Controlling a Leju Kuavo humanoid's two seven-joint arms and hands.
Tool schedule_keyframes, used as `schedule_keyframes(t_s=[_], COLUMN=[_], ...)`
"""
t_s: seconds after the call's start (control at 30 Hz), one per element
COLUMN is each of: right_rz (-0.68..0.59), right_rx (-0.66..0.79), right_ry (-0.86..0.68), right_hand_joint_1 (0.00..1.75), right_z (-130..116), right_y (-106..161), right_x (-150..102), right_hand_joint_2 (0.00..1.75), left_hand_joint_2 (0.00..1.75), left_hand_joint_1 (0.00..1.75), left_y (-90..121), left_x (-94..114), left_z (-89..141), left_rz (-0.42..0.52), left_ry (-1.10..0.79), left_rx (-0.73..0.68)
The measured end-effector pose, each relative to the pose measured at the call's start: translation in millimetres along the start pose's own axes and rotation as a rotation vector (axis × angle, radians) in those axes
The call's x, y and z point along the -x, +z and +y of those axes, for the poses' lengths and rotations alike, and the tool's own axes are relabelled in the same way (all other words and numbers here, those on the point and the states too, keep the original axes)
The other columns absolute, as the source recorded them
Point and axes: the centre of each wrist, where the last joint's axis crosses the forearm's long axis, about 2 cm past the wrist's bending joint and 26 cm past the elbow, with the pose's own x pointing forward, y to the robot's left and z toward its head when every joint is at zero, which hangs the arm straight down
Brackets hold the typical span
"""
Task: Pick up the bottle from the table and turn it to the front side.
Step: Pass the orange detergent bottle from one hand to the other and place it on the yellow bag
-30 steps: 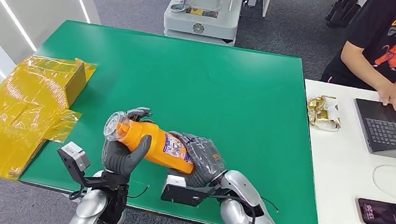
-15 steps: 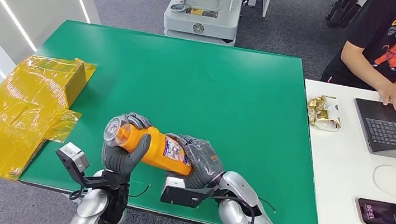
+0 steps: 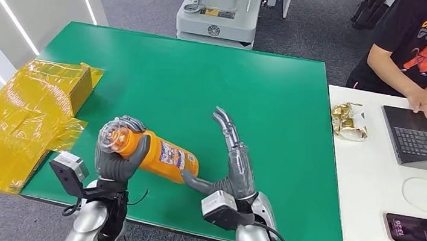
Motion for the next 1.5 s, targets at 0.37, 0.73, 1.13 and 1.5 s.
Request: schedule_keyframes(t_s=[0.37,0.73,1.13,1.5], right_rz=[-0.116,-0.241,-0.274,-0.308], right_rx=[0.242,0.313,0.357,0.428], right_ry=[-0.199,-0.201,-0.14,-0.089], right_hand_joint_1=[0.0,0.0,0.0,0.0], right_z=[-2,-12,-22,-29], right_y=[1,2,14,11], right_x=[-33,-68,-78,-84], right_hand_joint_2=[1.75,1.75,1.75,1.75], left_hand_joint_2=[1.75,1.75,1.75,1.75], left_hand_joint_1=[1.75,1.75,1.75,1.75], left_y=[-19,-49,-91,-94], left_x=[-29,-42,-21,14], left_z=[48,126,207,244], left_rz=[-0.171,-0.175,0.108,0.399], left_ry=[-0.47,-1.219,-1.633,-1.649], left_rx=[0.016,0.23,0.569,1.004])
